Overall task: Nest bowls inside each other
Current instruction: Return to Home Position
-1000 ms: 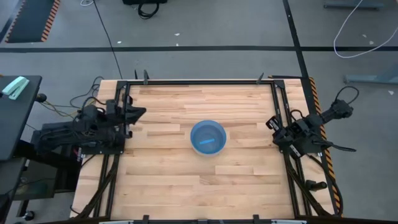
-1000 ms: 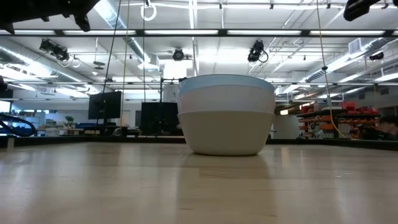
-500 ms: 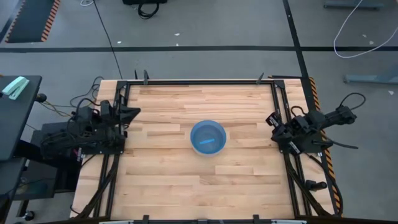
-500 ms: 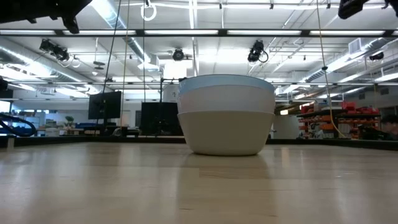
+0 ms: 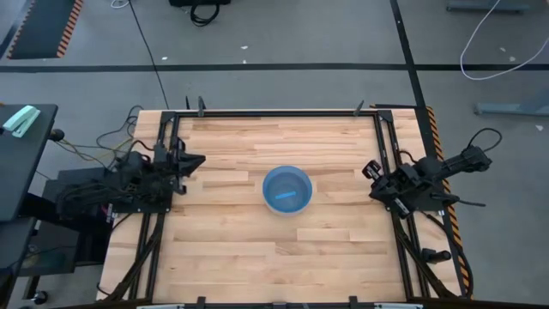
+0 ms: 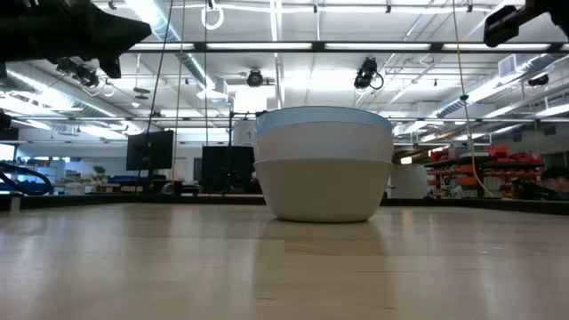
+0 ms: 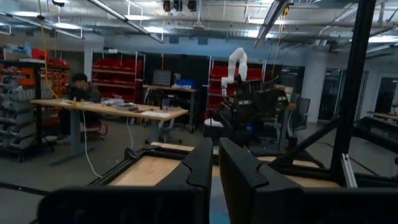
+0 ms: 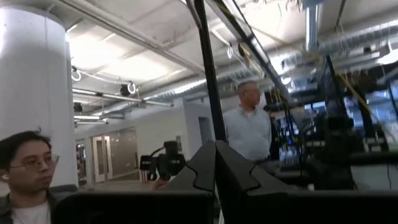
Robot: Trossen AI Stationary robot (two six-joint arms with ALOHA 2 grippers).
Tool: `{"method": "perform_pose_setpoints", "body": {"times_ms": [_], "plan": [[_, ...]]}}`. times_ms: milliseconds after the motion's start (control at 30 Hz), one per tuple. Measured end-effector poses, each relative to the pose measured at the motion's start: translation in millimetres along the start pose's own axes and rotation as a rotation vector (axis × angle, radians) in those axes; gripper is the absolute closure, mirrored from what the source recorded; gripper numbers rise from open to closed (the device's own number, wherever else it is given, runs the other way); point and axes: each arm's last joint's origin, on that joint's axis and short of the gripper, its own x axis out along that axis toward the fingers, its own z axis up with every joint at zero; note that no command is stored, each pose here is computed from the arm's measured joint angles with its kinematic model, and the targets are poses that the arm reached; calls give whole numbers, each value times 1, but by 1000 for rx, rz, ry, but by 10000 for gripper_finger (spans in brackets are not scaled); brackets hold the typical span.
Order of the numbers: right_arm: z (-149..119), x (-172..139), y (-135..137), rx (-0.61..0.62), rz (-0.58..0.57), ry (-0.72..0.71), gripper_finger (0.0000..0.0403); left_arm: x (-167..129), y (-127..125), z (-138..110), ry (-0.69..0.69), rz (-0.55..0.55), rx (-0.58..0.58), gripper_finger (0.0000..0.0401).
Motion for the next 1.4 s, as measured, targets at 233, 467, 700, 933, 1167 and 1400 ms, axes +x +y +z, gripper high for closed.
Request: {"method": "perform_pose_setpoints", "body": {"times_ms": [233,467,700,933,1167,1400], "plan": [[-8,0,-1,35,-16,78,388,0,2,-17,-50,10,8,376],[-20,-2,-3,44,-16,211,388,0,3,-24,-14,29,33,369],[-24,-3,-4,-2,-20,256,388,0,4,-33,82,36,52,368],[-28,-4,-6,-39,-39,301,388,0,4,-36,108,38,54,378],[-31,-7,-14,-60,-111,336,388,-1,5,-42,178,42,60,367],[-32,-9,-22,-66,-196,358,388,-2,6,-47,226,65,65,363]]}}
